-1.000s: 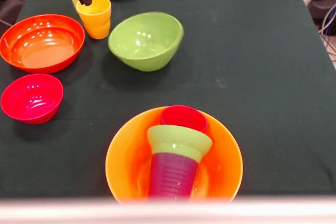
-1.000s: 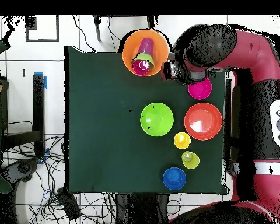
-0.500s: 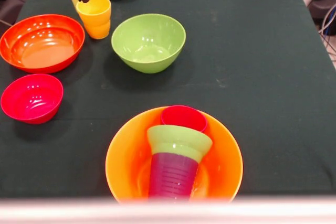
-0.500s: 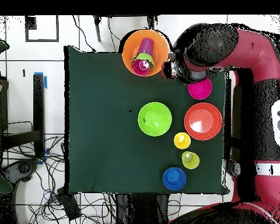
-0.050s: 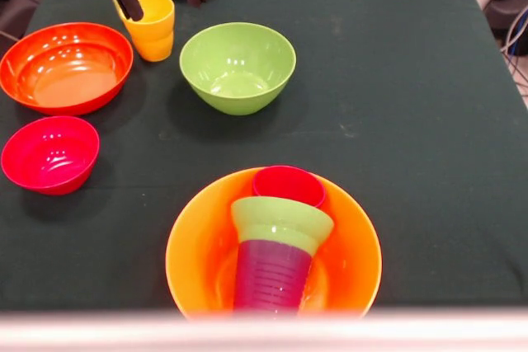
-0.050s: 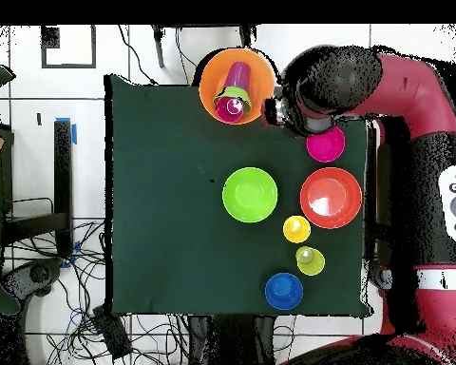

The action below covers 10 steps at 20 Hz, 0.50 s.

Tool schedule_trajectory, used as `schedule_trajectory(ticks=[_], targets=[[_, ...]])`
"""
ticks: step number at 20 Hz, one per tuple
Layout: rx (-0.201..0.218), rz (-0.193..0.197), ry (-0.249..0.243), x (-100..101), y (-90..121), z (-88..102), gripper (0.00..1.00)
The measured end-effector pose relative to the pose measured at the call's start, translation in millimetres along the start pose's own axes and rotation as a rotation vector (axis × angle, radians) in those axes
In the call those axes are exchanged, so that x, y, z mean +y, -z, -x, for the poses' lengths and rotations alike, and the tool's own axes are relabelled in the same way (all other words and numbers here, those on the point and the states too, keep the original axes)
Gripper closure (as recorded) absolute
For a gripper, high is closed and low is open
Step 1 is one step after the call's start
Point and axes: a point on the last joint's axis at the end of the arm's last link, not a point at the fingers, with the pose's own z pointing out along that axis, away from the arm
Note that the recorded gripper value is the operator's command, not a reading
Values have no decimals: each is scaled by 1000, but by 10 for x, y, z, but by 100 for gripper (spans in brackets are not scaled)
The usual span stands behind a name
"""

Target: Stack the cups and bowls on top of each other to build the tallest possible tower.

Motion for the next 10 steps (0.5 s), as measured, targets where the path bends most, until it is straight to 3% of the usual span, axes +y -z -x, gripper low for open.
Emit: schedule_trajectory(ticks=[4, 10], targets=[[-66, -42, 51, 153, 61, -335, 0], [-93, -123, 111, 369, 97, -890, 0]])
